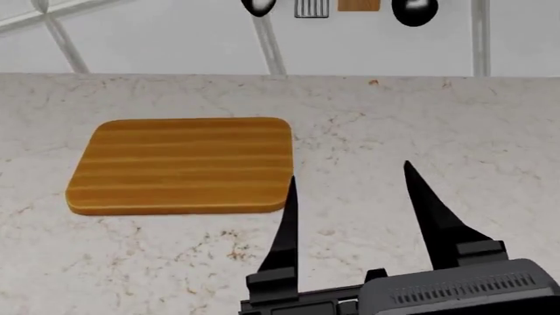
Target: Place the bread and cheese on the cutting board.
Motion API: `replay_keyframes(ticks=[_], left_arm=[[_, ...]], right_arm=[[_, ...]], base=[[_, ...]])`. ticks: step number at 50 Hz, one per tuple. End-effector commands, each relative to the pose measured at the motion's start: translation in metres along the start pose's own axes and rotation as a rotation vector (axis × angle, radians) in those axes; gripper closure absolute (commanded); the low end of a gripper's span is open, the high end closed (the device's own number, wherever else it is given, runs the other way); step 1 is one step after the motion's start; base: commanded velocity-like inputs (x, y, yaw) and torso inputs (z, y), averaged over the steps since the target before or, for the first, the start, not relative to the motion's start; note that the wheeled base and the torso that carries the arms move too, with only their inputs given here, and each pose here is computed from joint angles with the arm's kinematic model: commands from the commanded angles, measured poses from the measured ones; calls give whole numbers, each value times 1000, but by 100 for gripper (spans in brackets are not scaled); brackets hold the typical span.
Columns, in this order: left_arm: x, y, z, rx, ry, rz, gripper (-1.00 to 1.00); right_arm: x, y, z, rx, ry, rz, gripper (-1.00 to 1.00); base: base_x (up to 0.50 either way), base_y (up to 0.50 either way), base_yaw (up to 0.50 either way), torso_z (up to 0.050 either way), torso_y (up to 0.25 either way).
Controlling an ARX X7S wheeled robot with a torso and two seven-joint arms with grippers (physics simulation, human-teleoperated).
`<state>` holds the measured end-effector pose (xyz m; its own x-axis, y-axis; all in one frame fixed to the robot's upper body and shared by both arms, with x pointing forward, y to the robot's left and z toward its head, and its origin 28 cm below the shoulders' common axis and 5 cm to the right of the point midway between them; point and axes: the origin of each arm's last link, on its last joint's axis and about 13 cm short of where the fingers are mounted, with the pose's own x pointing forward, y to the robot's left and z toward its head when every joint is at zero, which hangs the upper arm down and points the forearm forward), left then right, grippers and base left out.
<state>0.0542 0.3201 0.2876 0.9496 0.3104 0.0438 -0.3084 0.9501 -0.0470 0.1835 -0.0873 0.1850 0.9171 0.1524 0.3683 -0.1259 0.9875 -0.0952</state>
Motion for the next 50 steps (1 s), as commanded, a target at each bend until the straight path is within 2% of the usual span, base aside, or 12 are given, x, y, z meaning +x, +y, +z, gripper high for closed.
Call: replay_keyframes(ticks=[1,5,9,15,22,34,44,48,50], left_arm=[[-56,28,3,92,32,-21,-100],[-66,41,-16,96,92,3,-100],[-70,42,-20,91,107,6,-100],[-63,32,-30,98,134,-60,-100],[-51,20,-45,65,161,-136,-100],[-34,9,-68,2,215,-199,-100],[-35,13,-88,-37,270,-165,-100],[-36,15,-91,-41,277,-143,-100],[-35,15,-95,-16,278,-130,-100]], right_arm=[[4,-1,2,-33,17,9,-100],[6,0,8,-46,0,11,-100],[5,0,8,-41,-5,14,-100],[4,-2,6,-39,0,4,-100],[4,0,4,-42,8,16,-100],[4,1,4,-45,8,24,-100],[3,3,5,-47,8,29,-100],[3,3,4,-48,8,30,-100],[2,2,5,-48,9,28,-100]], base=[[0,0,0,0,0],[0,0,0,0,0],[0,0,0,0,0],[0,0,0,0,0],[0,0,0,0,0],[0,0,0,0,0],[0,0,0,0,0],[0,0,0,0,0],[0,0,0,0,0]])
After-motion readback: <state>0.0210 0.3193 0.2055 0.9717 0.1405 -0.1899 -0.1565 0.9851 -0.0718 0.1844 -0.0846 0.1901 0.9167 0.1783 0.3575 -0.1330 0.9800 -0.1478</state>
